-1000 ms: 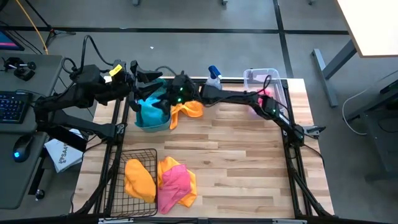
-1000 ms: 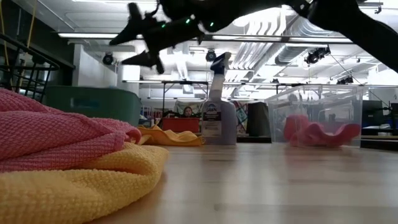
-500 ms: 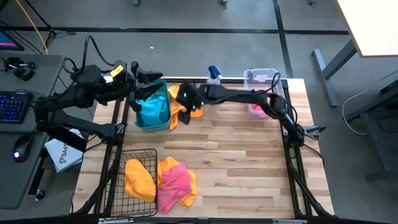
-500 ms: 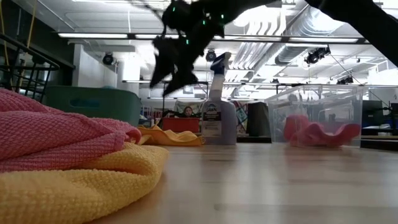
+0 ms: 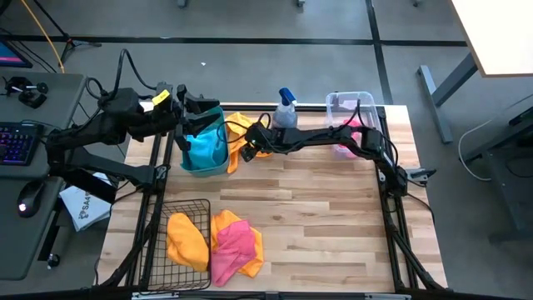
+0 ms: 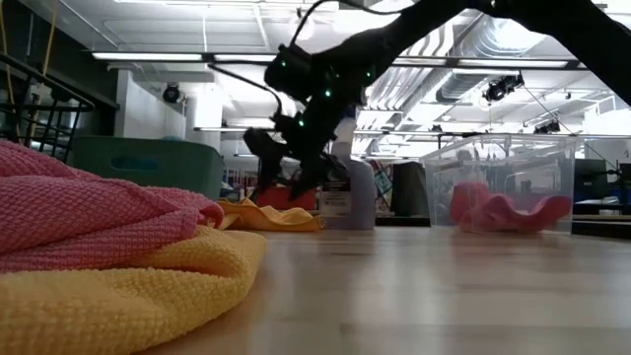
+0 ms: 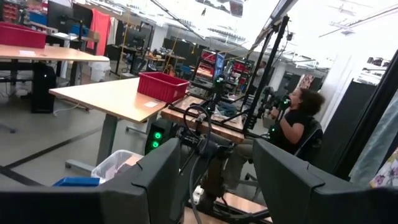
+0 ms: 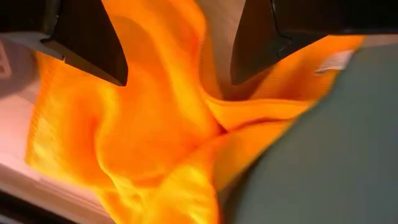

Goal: Sort microfiber towel by color & place in baskets
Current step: Put the top yellow towel in the basket

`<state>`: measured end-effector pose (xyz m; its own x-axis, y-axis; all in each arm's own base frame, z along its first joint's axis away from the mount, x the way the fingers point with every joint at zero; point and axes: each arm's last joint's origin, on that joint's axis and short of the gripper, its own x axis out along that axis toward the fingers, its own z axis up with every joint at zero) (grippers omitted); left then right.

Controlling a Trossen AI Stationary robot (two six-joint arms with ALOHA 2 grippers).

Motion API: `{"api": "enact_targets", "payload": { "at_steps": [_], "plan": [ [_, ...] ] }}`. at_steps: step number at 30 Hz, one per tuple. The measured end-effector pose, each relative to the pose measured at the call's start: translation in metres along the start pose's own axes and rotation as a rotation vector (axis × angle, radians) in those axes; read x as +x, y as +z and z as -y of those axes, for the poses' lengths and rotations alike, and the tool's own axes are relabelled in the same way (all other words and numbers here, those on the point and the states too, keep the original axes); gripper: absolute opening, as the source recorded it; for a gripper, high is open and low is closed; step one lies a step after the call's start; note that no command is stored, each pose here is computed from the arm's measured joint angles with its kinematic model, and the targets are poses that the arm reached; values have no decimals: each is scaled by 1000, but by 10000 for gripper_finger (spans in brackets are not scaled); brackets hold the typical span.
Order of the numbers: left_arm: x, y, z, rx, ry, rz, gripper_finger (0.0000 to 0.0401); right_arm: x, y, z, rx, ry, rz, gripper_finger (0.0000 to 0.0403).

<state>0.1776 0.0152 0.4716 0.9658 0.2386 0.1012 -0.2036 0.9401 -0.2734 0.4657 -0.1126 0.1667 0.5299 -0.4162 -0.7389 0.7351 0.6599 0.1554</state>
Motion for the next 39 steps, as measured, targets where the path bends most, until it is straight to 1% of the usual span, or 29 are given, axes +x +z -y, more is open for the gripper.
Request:
{"api": "enact_targets", "payload": {
  "at_steps": [5, 9, 12, 14, 15, 17, 19, 20, 21, 23, 25, 27, 30, 32, 35, 37, 39],
  "plan": [
    [0, 0, 0, 0, 0, 0, 191, 9, -9, 8, 10, -30, -23, 271],
    [0, 0, 0, 0, 0, 0, 191, 20, -20, 11, 20, -38, -94, 263],
    [0, 0, 0, -1, 0, 3, 191, 22, -28, 10, 10, -39, -146, 242],
    [0, 1, 0, -1, -1, 6, 191, 19, -33, 8, -38, -49, -182, 211],
    [0, 1, 0, -2, -1, 6, 191, 18, -36, 7, -75, -56, -197, 189],
    [0, 1, 0, -2, -1, 6, 191, 10, -42, 4, -157, -63, -254, 128],
    [0, 1, 0, -2, 4, 8, 191, 1, -50, -1, -249, -74, -306, 52],
    [0, 1, 0, -1, 7, 8, 191, -4, -55, -5, -302, -73, -335, 27],
    [0, 1, 0, 1, 8, 9, 191, -10, -60, -10, -355, -73, -358, 17],
    [0, 1, 0, 9, 9, 9, 191, -28, -71, -18, -449, -78, -426, 20],
    [0, 1, 0, 19, 10, 9, 191, -50, -80, -27, -546, -98, -462, 11],
    [-1, 1, 0, 25, 10, 8, 191, -79, -84, -36, -645, -122, -455, 4],
    [-2, 2, 0, 25, 9, 10, 191, -127, -81, -42, -715, -143, -420, 4],
    [-2, 2, 0, 26, 9, 10, 191, -161, -75, -41, -719, -148, -372, 3],
    [-3, 2, -1, 26, 10, 11, 191, -217, -58, -32, -656, -97, -281, 2],
    [-3, 2, -1, 26, 13, 12, 191, -251, -47, -25, -603, -28, -191, 2],
    [-2, 2, -1, 27, 23, 14, 191, -280, -35, -22, -541, 80, -73, 1]
  ]
}}
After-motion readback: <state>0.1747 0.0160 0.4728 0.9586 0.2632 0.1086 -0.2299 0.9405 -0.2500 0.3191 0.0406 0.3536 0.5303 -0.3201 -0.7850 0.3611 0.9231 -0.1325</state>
